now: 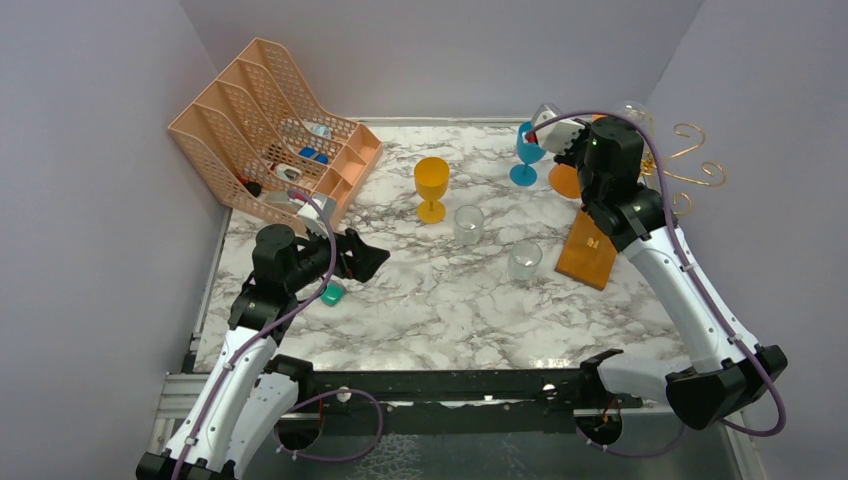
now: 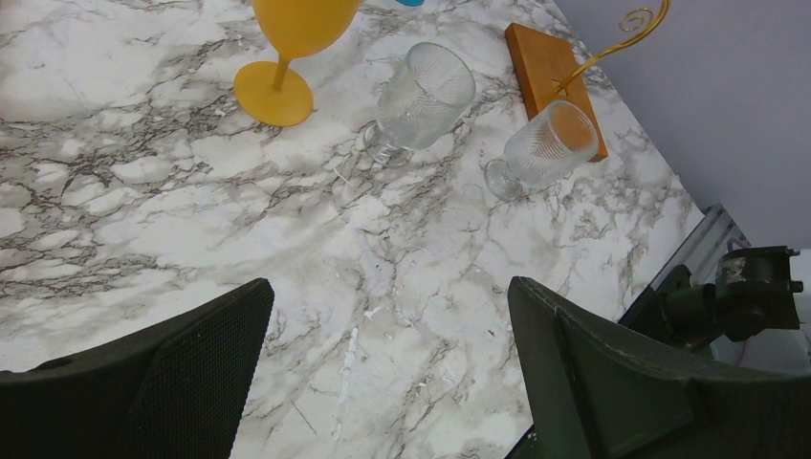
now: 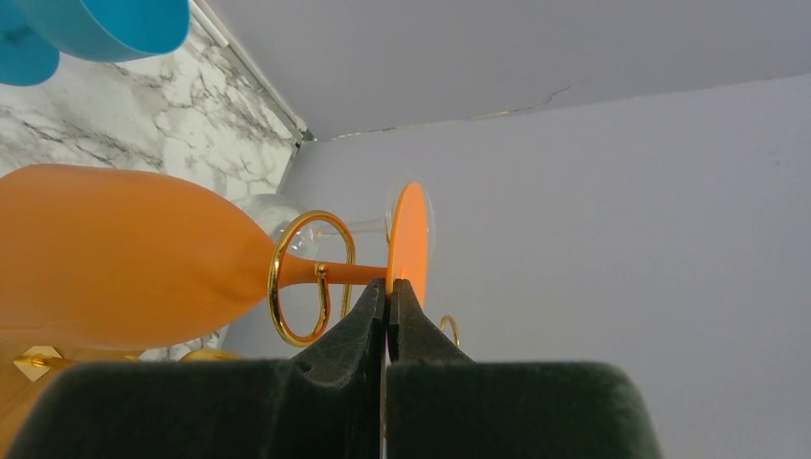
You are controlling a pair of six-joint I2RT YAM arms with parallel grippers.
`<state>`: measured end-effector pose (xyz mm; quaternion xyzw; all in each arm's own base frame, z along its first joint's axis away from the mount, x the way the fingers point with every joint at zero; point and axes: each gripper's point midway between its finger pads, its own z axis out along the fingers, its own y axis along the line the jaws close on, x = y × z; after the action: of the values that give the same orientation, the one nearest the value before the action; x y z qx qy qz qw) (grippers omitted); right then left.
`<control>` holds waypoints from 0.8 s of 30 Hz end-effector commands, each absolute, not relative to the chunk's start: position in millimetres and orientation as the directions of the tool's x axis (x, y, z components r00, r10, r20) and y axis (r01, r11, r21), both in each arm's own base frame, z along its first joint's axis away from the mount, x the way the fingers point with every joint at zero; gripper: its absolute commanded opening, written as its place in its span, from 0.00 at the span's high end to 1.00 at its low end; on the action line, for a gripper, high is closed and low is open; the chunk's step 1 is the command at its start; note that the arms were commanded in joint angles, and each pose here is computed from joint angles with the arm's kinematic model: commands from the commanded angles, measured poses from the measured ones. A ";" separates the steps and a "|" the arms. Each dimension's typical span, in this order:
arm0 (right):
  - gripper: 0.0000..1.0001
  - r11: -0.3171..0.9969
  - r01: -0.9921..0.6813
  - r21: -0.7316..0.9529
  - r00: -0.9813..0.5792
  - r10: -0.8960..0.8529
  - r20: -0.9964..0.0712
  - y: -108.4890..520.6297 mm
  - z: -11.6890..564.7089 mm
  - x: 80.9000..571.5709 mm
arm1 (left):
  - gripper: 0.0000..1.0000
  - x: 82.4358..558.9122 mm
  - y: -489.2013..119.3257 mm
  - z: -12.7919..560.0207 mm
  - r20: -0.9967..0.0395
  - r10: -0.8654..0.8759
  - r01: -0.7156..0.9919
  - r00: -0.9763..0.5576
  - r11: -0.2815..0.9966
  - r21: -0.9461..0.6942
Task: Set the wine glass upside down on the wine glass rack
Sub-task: Turn the wine glass upside down at the wine rack.
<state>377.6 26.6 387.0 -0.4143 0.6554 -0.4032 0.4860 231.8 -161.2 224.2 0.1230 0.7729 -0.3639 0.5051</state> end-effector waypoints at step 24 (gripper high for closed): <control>0.99 0.341 -0.101 -0.934 -0.133 -0.936 -0.327 35.4 413.2 386.5 | 0.01 231.2 -159.6 231.9 -0.886 -0.176 0.566 -0.429 0.712 -0.415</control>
<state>385.2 29.5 390.2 -0.4154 0.6511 -0.4067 0.4879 232.1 -160.6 224.6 0.1219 0.7727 -0.3624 0.5067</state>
